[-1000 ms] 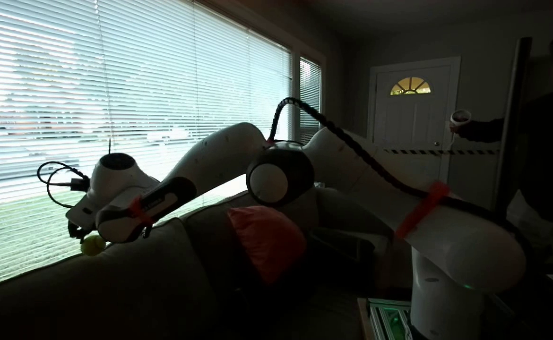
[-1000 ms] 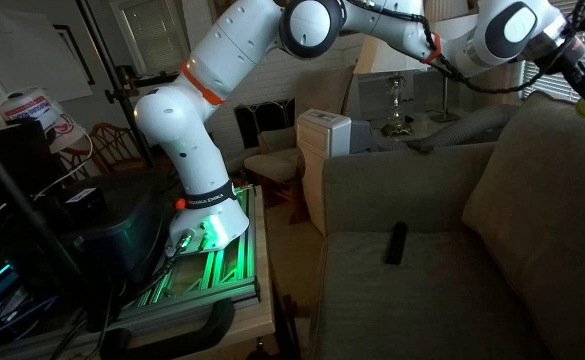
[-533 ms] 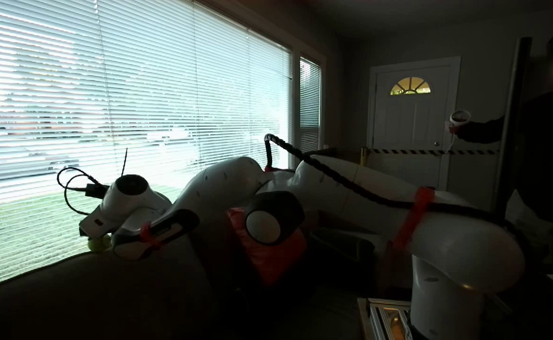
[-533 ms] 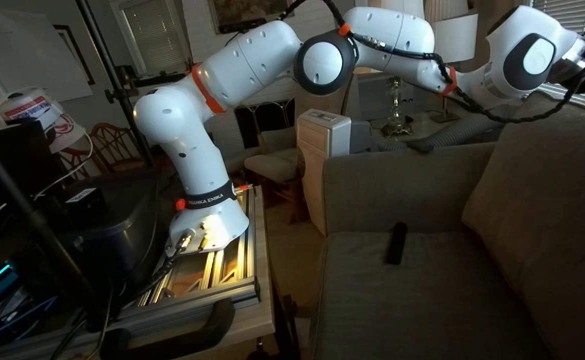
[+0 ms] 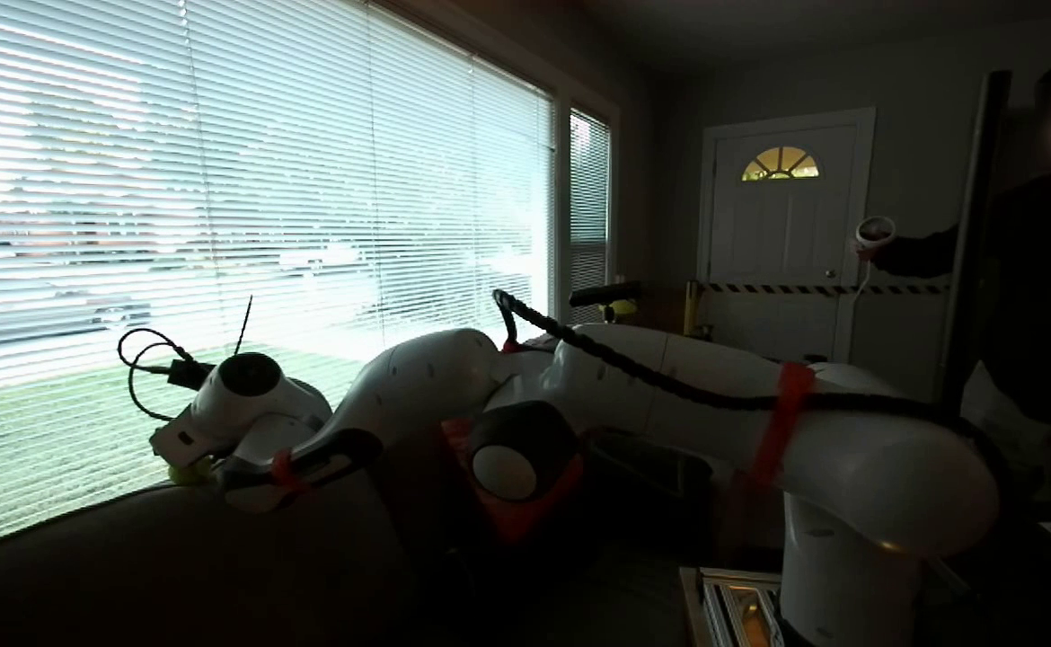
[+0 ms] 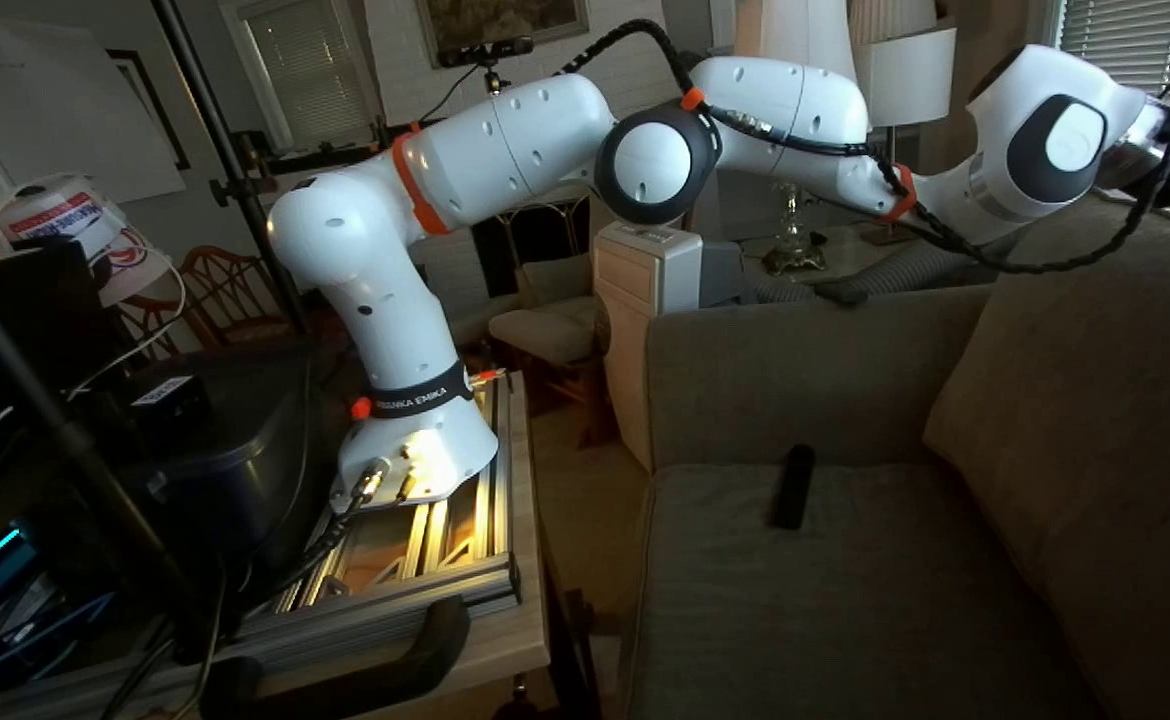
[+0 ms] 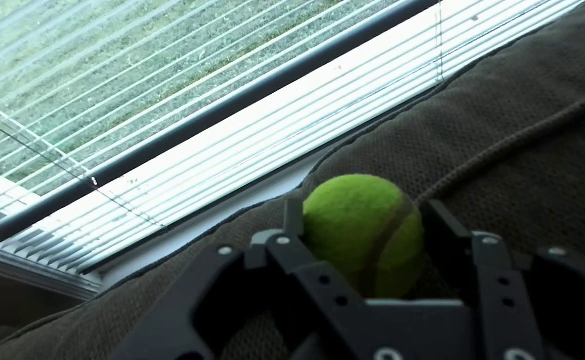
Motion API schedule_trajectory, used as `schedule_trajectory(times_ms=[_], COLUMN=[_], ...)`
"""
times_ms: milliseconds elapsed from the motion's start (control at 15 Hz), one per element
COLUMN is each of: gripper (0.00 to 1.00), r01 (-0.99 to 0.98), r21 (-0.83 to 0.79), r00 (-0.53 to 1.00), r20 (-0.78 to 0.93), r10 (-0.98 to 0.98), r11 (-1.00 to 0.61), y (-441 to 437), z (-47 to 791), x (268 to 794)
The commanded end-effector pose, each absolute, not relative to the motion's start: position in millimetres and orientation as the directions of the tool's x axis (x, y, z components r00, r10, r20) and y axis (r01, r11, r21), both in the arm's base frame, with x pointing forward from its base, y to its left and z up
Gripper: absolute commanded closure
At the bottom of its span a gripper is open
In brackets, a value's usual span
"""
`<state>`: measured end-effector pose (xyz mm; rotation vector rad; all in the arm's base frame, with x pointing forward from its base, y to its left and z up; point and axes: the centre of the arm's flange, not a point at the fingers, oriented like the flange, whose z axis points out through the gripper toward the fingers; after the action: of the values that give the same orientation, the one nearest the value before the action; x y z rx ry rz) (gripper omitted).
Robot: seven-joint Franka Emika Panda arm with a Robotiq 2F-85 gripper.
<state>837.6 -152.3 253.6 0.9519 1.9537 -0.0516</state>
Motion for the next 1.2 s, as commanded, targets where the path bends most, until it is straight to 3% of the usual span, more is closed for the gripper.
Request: schedule_trajectory(times_ms=[0, 800, 867, 933, 1067, 1133], gripper=[0.64, 0.64, 0.55, 0.14, 0.12, 0.04], r01=[0.649, 0.742, 0.744, 0.744, 0.741, 0.741], r21=[0.326, 0.206, 0.2, 0.199, 0.195, 0.195], r00=[-0.234, -0.319, -0.318, -0.318, -0.318, -0.318], r20=[-0.774, -0.729, -0.732, -0.735, -0.741, -0.74], r10=[0.588, 0.606, 0.602, 0.6, 0.591, 0.592], r11=[0.688, 0.638, 0.637, 0.638, 0.643, 0.643], y=[-152.9, -124.8, -123.4, -121.8, -118.1, -115.1], z=[237.7, 213.7, 214.9, 216.7, 220.6, 220.8], x=[872.4, 854.4, 855.1, 856.1, 857.5, 858.1])
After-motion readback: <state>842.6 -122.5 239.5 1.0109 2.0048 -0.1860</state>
